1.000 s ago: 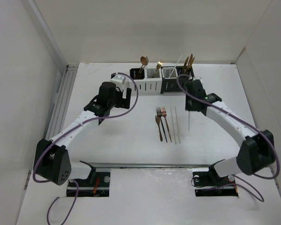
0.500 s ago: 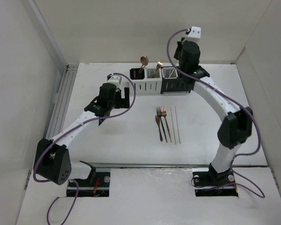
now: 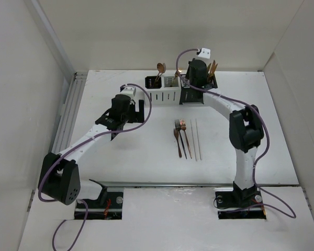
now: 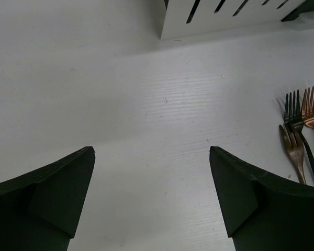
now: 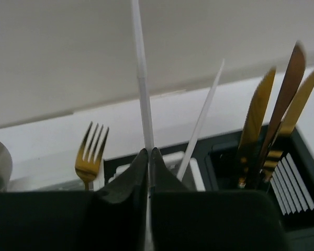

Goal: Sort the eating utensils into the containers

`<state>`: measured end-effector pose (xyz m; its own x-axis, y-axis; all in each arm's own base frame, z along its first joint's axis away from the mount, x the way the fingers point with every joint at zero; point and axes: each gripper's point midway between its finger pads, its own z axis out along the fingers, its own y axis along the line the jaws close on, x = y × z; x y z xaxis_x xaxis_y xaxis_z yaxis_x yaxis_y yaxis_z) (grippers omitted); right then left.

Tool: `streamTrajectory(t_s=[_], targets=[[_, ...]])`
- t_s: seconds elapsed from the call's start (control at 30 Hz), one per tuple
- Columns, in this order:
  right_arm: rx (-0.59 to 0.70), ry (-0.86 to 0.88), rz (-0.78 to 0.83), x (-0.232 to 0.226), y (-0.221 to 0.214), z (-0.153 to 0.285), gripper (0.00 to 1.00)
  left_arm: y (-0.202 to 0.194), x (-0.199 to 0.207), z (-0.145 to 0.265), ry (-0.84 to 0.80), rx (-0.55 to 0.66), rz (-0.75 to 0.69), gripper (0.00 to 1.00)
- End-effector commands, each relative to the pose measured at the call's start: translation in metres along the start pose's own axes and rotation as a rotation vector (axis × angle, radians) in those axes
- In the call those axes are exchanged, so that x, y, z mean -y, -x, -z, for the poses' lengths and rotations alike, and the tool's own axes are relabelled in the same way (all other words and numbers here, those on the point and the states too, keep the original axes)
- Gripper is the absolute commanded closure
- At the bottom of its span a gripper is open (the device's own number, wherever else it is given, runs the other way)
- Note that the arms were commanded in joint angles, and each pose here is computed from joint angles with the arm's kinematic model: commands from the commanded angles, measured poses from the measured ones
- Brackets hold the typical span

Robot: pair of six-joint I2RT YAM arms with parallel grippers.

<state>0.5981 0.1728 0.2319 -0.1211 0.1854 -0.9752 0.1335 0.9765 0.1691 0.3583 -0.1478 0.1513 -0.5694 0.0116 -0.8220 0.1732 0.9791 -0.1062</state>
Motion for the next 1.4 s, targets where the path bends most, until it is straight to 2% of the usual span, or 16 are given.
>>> streamTrajectory(t_s=[0.0,0.03,0.13,0.17,0.2,0.27,0.3,0.33,0.4,0.47,0.5,0.63,0.7,0.73,0.87,1.37], targets=[[0.05,0.041,-0.106,-0.004,0.02,0.012,0.98,0.001,0.001,0.0,-0.004,0.008,0.001,0.11],[0.025,0.047,-0.104,-0.006,0.007,0.019,0.76,0.001,0.001,0.0,-0.004,0.008,0.001,0.11],[0.055,0.084,-0.134,-0.003,0.037,0.046,0.48,0.001,0.003,0.0,-0.014,0.006,-0.01,0.11],[0.038,0.079,-0.124,0.0,0.028,0.047,0.44,0.001,0.003,0.0,-0.014,0.006,-0.01,0.13],[0.081,0.092,-0.158,0.001,0.056,0.062,0.41,0.001,0.003,0.0,-0.014,0.006,-0.01,0.13],[0.096,0.105,-0.151,0.005,0.067,0.083,0.35,0.001,0.002,0.0,-0.014,0.006,-0.019,0.14],[0.153,0.131,-0.146,0.006,0.1,0.108,0.33,0.001,0.002,0.0,-0.014,0.006,-0.019,0.16],[0.156,0.144,-0.125,0.01,0.106,0.12,0.31,0.001,0.002,0.0,-0.014,0.006,-0.019,0.16],[0.057,0.204,-0.059,0.009,0.094,0.15,0.24,0.001,0.002,0.0,-0.014,0.006,-0.019,0.16],[-0.136,0.285,0.019,0.005,0.049,0.166,0.26,0.002,0.005,0.0,-0.026,0.012,-0.009,0.17],[-0.33,0.268,0.088,0.017,0.005,0.184,0.4,-0.003,0.008,0.0,-0.032,0.002,-0.015,0.17],[-0.736,0.133,0.157,0.061,-0.101,0.228,0.92,-0.01,0.013,0.001,-0.069,-0.01,-0.016,0.2],[-0.814,0.127,0.168,0.068,-0.127,0.238,0.89,-0.01,0.014,0.001,-0.078,-0.012,-0.016,0.22],[-0.848,0.117,0.177,0.071,-0.142,0.244,0.75,-0.01,0.015,0.001,-0.078,-0.012,-0.007,0.22],[-0.893,0.104,0.179,0.076,-0.16,0.248,0.66,-0.017,0.013,0.001,-0.073,-0.031,-0.009,0.22],[-1.143,0.023,0.245,0.098,-0.247,0.259,0.66,-0.019,0.006,0.008,-0.048,-0.016,-0.019,0.22]])
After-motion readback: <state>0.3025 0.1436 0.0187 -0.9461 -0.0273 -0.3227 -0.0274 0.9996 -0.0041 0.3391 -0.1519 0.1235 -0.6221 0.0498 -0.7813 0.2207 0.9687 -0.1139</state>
